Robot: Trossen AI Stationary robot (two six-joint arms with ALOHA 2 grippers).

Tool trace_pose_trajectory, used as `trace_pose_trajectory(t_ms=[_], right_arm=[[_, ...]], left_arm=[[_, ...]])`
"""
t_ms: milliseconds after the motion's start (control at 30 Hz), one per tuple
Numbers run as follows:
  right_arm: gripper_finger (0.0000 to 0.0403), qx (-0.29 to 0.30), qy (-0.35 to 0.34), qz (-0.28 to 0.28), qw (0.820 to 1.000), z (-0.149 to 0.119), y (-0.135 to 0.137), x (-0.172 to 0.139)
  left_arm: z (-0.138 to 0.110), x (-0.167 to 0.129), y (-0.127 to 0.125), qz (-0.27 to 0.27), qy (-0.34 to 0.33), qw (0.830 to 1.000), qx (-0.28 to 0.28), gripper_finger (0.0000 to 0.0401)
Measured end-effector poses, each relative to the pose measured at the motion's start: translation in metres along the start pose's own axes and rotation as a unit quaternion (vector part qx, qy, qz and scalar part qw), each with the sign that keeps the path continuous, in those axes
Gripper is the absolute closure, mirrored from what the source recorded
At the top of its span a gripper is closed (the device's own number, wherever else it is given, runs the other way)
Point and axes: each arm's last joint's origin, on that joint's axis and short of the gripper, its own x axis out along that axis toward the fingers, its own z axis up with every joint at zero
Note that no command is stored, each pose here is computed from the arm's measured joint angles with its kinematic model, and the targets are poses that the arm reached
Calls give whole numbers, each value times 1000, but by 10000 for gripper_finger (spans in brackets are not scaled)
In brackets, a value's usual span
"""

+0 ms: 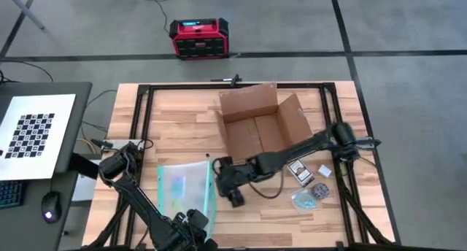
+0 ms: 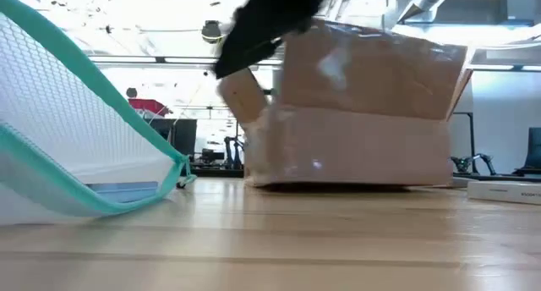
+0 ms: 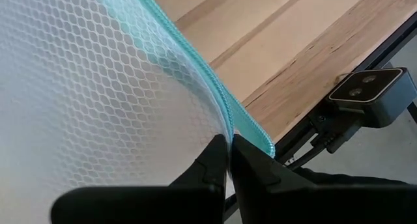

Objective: Unpack boxes
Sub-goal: Adjust the white deck of cards

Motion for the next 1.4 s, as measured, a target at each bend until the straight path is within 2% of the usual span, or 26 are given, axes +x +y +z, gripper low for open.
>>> trace_pose_trajectory(t_ms=[133,333,400,500,567,667,900,1033,1133,1200,1300,1400], right_arm=[[129,-7,59,13,998,0,7,-54],[129,30,116,25,993,-7,25,-132],[129,44,127,10,991,-11,33,-154],[129,55,151,-47,986,-27,46,-175],[129,75,165,-76,981,-47,54,-181],[129,135,183,-93,969,-82,64,-184],[128,288,220,-149,920,-160,79,-181],[127,345,237,-191,888,-188,69,-176],[127,366,251,-215,870,-205,59,-167],[127,370,252,-216,868,-212,54,-161],[127,365,239,-200,877,-219,53,-151],[127,382,229,-180,877,-224,52,-143]], left_arm=[[0,0,0,-1,0,1000,-1,401],[0,0,-1,-3,0,1000,-3,401],[0,0,-1,-3,0,1000,-3,401],[0,0,-1,-3,0,1000,-3,401],[0,0,-1,-4,1,1000,-3,401],[0,0,-1,-5,1,1000,-4,401],[0,0,-1,-5,1,1000,2,401],[2,1,-2,-9,1,1000,10,401],[1,1,-5,-22,3,1000,12,401],[1,1,-6,-25,3,1000,13,401],[1,1,-6,-25,3,1000,5,401],[1,1,-6,-25,3,1000,6,401]])
